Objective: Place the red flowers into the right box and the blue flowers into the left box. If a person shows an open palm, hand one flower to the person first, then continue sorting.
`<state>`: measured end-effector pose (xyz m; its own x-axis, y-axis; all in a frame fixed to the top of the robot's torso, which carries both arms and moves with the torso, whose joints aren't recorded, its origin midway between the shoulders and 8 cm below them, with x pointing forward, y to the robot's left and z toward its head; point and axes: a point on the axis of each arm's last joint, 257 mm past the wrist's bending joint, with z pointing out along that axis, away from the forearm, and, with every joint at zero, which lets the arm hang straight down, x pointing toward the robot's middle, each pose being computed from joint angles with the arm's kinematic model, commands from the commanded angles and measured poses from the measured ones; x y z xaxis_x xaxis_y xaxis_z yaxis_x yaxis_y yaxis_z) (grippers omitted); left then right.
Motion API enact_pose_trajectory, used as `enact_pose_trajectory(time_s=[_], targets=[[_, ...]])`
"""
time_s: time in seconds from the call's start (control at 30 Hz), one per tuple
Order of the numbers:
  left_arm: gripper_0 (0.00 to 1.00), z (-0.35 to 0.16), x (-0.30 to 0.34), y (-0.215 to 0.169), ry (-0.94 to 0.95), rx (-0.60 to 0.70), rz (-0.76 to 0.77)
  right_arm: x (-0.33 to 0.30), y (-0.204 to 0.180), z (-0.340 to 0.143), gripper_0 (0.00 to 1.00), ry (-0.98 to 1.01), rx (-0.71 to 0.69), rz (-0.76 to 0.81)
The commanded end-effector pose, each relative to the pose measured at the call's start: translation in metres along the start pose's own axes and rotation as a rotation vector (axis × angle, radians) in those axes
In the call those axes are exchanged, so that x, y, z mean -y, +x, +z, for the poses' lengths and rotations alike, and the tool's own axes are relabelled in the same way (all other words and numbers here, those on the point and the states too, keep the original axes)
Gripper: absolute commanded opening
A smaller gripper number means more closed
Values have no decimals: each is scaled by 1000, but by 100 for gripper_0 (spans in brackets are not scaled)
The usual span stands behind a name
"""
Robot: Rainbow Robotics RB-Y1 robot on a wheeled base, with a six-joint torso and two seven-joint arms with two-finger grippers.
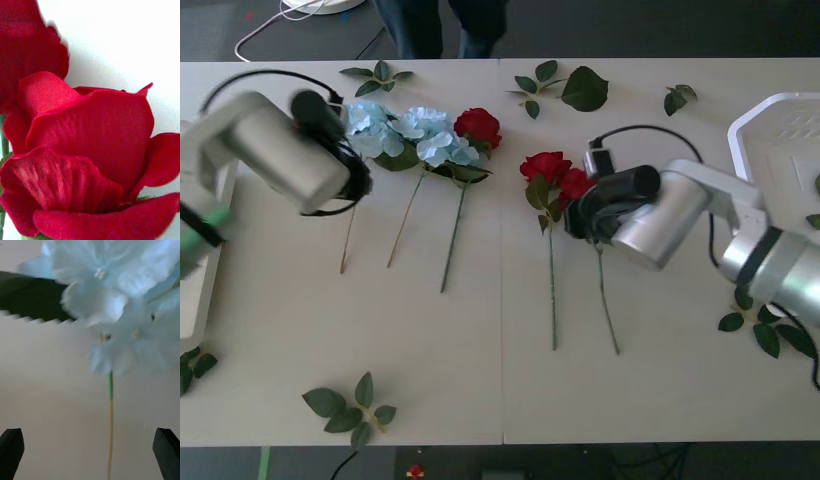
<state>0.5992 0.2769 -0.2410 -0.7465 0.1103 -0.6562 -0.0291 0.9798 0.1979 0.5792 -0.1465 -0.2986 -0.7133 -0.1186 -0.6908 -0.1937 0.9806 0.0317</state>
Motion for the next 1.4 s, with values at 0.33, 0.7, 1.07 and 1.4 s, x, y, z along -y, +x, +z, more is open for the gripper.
enact_pose_trajectory(time_s=[0.33, 0.7, 1.07, 1.4], targets=[[100, 38, 36, -14, 35, 81, -15, 188, -118, -113, 0, 306, 145, -51], [100, 60, 44, 5, 91, 117, -86, 378, -143, -219, 0, 651, 154, -96], [0, 67, 33, 15, 102, 144, -138, 476, -117, -246, 0, 844, 111, -80], [0, 67, 30, 14, 94, 146, -145, 469, -119, -223, 100, 808, 146, -29]])
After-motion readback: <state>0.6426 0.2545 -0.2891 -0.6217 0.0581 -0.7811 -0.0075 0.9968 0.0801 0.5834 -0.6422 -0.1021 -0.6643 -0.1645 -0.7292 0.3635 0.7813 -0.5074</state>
